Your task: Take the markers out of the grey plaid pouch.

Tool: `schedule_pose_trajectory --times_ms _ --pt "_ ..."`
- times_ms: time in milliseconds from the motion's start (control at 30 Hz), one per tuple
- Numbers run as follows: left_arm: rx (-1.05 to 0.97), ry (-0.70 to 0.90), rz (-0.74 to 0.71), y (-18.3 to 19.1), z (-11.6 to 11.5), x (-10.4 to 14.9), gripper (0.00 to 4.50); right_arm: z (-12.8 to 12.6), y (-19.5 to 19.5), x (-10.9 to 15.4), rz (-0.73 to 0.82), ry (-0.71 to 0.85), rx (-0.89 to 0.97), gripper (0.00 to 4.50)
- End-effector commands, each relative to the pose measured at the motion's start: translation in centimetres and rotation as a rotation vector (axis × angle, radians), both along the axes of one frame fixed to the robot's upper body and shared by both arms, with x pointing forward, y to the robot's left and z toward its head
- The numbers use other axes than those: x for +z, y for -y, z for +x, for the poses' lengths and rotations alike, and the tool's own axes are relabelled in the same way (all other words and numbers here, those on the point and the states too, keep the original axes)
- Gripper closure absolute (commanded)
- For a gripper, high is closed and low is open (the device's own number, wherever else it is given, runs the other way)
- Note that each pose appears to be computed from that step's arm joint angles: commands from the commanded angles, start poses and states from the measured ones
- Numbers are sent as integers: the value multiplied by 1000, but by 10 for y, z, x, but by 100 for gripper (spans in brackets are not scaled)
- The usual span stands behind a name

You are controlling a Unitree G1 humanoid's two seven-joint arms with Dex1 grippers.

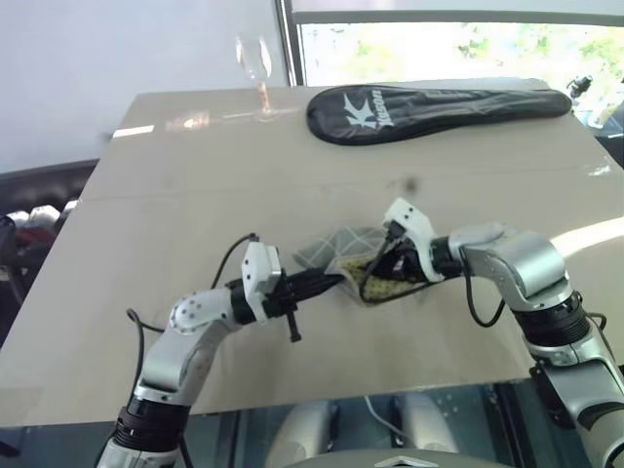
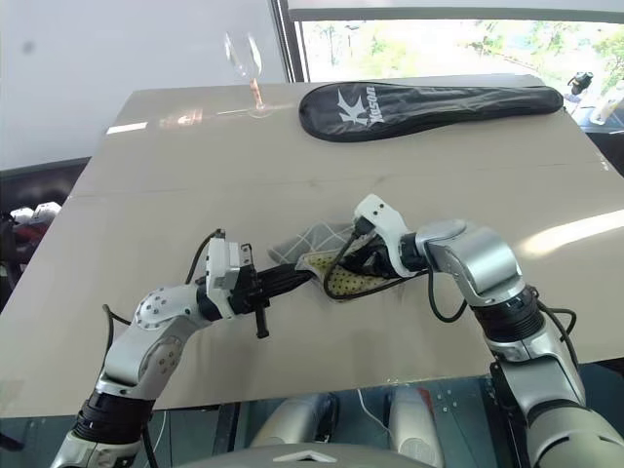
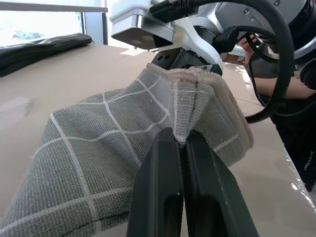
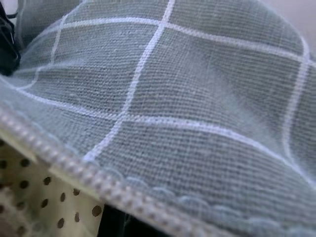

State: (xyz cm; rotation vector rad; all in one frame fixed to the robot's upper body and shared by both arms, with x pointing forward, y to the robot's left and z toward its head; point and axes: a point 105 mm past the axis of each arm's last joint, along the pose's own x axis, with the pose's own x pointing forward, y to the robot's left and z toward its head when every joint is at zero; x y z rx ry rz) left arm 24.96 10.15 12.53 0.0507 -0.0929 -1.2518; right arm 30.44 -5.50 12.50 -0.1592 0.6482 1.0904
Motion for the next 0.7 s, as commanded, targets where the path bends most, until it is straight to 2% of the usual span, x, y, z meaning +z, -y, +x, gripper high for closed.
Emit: schedule_pose_trajectory --times_ms 33,133,167,233,300,400,533,667,700 --pt "-144 -54 29 10 -24 -12 450 38 41 23 -8 130 -271 401" --pt "-153 -61 33 9 -25 -12 450 43 51 14 -125 214 -258 401" --pt "-151 -67 27 8 -25 -11 450 44 55 11 -209 281 -222 401" --pt "-156 -64 31 7 -25 -8 450 42 50 13 -192 276 -200 401" --pt "-166 -57 40 8 -27 -7 450 39 43 18 -103 225 -209 401" --pt "-185 -68 16 11 -32 2 450 46 48 16 -92 221 -256 401" --pt "-188 -102 -17 10 -36 10 450 52 58 10 -209 340 -222 401" --pt "-180 -128 -55 8 -37 22 450 57 62 10 -255 442 -173 401" --pt "-175 -133 -69 9 -37 25 450 59 64 10 -301 510 -143 401"
